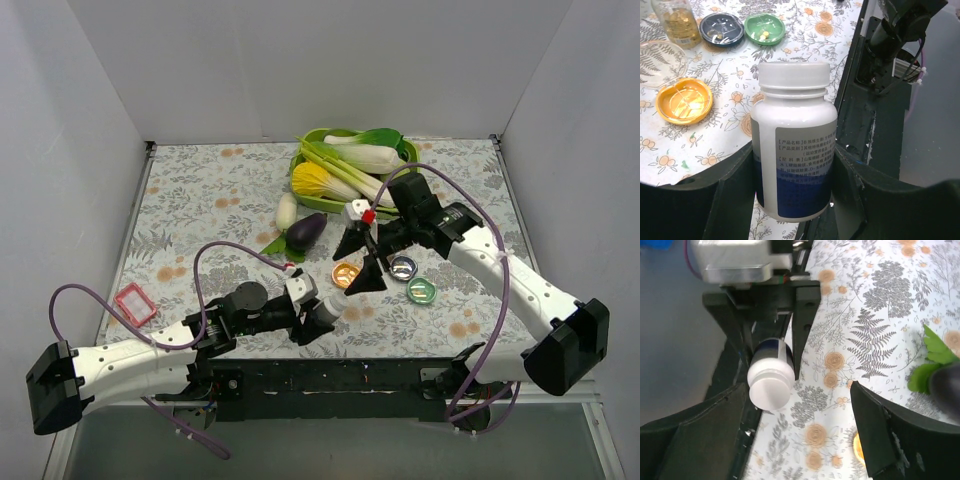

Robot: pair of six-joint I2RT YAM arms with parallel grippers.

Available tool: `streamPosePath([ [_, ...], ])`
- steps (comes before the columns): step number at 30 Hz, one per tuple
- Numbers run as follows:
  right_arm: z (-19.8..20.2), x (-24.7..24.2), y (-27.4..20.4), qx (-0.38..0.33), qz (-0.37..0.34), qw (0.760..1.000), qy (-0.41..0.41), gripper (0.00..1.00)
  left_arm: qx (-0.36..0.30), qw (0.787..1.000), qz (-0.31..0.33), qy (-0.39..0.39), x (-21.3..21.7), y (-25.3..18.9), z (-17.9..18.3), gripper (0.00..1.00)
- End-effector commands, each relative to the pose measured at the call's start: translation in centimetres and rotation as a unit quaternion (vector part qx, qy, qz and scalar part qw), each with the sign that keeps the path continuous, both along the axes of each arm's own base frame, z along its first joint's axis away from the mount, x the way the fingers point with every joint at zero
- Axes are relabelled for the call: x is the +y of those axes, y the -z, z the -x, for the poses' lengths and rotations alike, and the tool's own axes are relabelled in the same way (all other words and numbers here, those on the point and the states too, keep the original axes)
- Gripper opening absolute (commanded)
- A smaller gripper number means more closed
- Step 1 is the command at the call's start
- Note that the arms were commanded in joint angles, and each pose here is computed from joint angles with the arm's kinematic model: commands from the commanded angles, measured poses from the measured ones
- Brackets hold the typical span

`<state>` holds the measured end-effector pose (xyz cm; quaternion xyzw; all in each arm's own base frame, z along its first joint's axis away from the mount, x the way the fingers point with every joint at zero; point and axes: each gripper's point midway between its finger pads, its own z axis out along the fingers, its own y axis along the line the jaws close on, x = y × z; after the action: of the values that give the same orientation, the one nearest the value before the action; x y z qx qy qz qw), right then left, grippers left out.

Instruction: Sort the pills into containers

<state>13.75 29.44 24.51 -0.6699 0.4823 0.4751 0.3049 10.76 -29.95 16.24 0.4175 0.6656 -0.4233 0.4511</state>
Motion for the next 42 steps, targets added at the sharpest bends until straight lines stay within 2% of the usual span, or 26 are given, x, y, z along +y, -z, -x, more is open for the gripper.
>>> streamPosePath([
  [1, -2.4, 1.2, -3.7, 0.189, -0.006, 0.967, 0.169, 0.93, -0.023, 0.999, 0.021, -0.033, 0.1, -1.7, -1.3, 0.00],
  [4, -3.0, 0.6, -1.9, 0.274, 0.050, 0.923, 0.267, 0.93, -0.030, 0.998, 0.025, -0.057, 0.2, -2.0, -2.3, 0.00],
  [7, -2.3, 0.3, -0.3, 0.316, 0.070, 0.901, 0.288, 0.94, -0.035, 0.997, 0.028, -0.068, 0.1, -2.3, -2.7, 0.00],
  [12, -2.0, 0.2, 2.3, 0.335, 0.094, 0.884, 0.311, 0.95, -0.039, 0.997, 0.023, -0.069, -0.3, -2.3, -3.1, 0.00],
  [19, -0.7, 0.7, 3.2, 0.339, 0.109, 0.887, 0.292, 0.87, -0.043, 0.996, 0.025, -0.079, -0.1, -2.6, -3.4, 0.00],
  [22, -0.6, 0.9, 3.2, 0.336, 0.107, 0.893, 0.280, 0.71, -0.042, 0.996, 0.027, -0.077, -0.1, -2.5, -3.4, 0.00],
  [23, -0.5, 1.0, 3.1, 0.334, 0.104, 0.896, 0.274, 0.58, -0.041, 0.996, 0.026, -0.076, -0.1, -2.5, -3.3, 0.00],
  [25, -0.3, 1.4, 2.4, 0.321, 0.092, 0.910, 0.245, 0.41, -0.040, 0.996, 0.025, -0.072, -0.1, -2.4, -3.1, 0.00],
  [26, -0.2, 1.5, 2.2, 0.314, 0.087, 0.916, 0.233, 0.25, -0.039, 0.997, 0.025, -0.067, -0.1, -2.4, -3.0, 0.00],
  [28, 0.4, 1.7, 1.4, 0.284, 0.072, 0.938, 0.186, 0.14, -0.039, 0.997, 0.024, -0.060, -0.1, -2.4, -2.7, 0.00],
  [29, 0.7, 1.8, 1.0, 0.270, 0.065, 0.947, 0.163, 0.05, -0.038, 0.998, 0.026, -0.053, -0.2, -2.5, -2.4, 0.00],
  [30, 1.5, 1.7, 0.7, 0.252, 0.059, 0.957, 0.129, 0.02, -0.036, 0.998, 0.025, -0.046, -0.1, -2.4, -2.1, 0.00],
  [31, 1.4, 2.0, -0.2, 0.186, 0.030, 0.978, 0.085, 0.01, -0.034, 0.998, 0.026, -0.040, -0.2, -2.4, -1.9, 0.00],
  [32, 2.8, 1.1, 0.2, 0.173, 0.042, 0.983, 0.041, 0.01, -0.033, 0.999, 0.030, -0.029, -0.2, -2.6, -1.4, 0.00],
  [33, 3.8, 0.7, -0.4, 0.149, 0.024, 0.989, -0.011, 0.01, -0.031, 0.999, 0.032, -0.024, -0.2, -2.6, -1.3, 0.00],
  [34, 3.0, 1.4, -1.3, 0.024, -0.040, 0.996, -0.078, 0.01, -0.030, 0.999, 0.034, -0.019, -0.2, -2.6, -1.1, 0.00],
  [35, 5.3, -0.5, -0.7, 0.047, -0.018, 0.992, -0.114, 0.01, -0.027, 0.999, 0.038, -0.010, -0.3, -2.7, -0.7, 0.00],
  [37, 5.3, -0.5, -0.5, -0.038, -0.051, 0.983, -0.170, 0.07, -0.025, 0.999, 0.041, -0.001, -0.4, -2.9, -0.4, 0.00],
  [40, 4.5, -0.3, 0.4, -0.110, -0.060, 0.975, -0.185, 0.20, -0.022, 0.999, 0.043, 0.013, -0.7, -3.2, 0.0, 0.00],
  [41, 4.4, -0.4, 1.1, -0.118, -0.056, 0.974, -0.184, 0.21, -0.021, 0.999, 0.039, 0.014, -0.7, -3.1, 0.0, 0.00],
  [42, 3.2, 0.3, 1.3, -0.163, -0.065, 0.969, -0.176, 0.22, -0.020, 0.999, 0.036, 0.015, -0.7, -3.0, 0.0, 0.00],
])
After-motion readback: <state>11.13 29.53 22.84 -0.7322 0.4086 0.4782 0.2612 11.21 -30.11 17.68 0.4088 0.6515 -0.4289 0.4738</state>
